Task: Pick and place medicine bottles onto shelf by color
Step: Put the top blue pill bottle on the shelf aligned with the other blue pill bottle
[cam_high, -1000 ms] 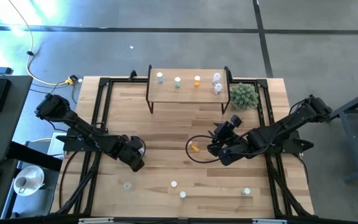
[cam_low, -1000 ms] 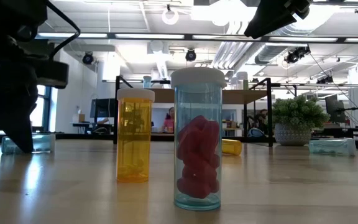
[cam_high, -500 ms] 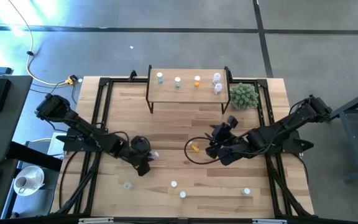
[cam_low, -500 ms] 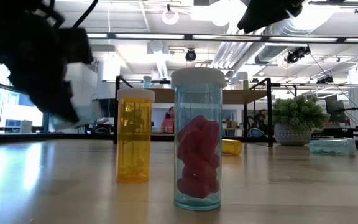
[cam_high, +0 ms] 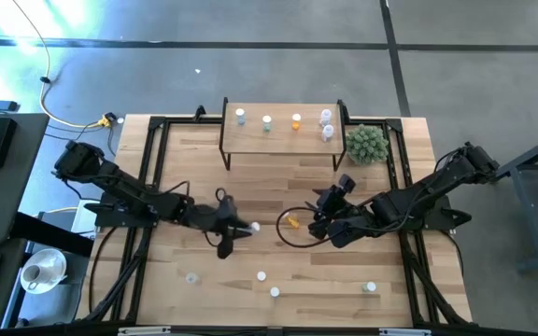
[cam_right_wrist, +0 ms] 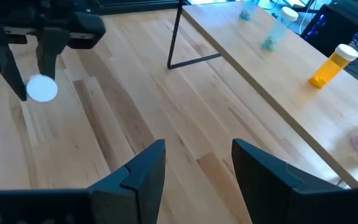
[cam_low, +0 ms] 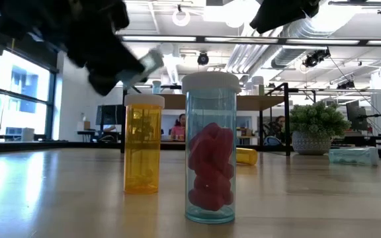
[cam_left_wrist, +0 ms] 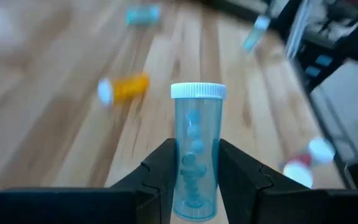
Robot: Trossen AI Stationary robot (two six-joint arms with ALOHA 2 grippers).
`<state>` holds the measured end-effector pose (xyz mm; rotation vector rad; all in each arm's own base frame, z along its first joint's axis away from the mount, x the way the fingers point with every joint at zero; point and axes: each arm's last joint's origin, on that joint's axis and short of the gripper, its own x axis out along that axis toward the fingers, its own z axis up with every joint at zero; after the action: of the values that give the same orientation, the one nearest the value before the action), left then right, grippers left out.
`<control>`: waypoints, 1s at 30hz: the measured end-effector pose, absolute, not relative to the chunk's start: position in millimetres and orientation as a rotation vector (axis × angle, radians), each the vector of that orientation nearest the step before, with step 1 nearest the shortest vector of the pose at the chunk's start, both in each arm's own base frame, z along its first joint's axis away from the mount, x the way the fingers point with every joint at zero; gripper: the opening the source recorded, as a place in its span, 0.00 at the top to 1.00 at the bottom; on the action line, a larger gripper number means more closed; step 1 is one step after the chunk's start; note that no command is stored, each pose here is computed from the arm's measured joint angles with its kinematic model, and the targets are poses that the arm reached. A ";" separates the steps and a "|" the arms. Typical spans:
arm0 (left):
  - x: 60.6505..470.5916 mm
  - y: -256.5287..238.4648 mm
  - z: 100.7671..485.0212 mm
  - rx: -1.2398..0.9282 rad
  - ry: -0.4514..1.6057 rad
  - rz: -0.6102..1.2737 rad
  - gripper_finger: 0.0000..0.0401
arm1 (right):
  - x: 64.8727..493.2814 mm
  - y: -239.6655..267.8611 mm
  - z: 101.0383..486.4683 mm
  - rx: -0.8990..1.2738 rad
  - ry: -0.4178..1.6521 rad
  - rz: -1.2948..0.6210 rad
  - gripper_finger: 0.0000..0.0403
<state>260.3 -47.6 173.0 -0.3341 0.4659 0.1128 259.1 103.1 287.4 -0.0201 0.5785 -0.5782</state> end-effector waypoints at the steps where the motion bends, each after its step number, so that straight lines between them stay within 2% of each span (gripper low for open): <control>1: 262.0 -46.1 176.0 -0.323 0.433 0.106 0.78 | 259.5 103.3 287.7 -0.019 0.576 -0.575 0.56; 7: 269.1 -38.9 191.0 -0.235 0.274 0.085 0.78 | 268.7 108.6 288.4 -0.058 0.556 -0.507 0.56; 18: 273.4 -37.7 215.9 -0.051 0.025 0.028 0.78 | 293.0 124.6 290.0 -0.191 0.495 -0.243 0.56; 30: 271.5 -40.8 237.7 0.018 -0.201 -0.083 0.78 | 313.9 136.3 290.2 -0.321 0.365 -0.133 0.56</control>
<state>271.5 -40.8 237.7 0.0183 -0.2005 -0.0828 313.9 136.3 290.2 -0.3215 0.3647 -0.1335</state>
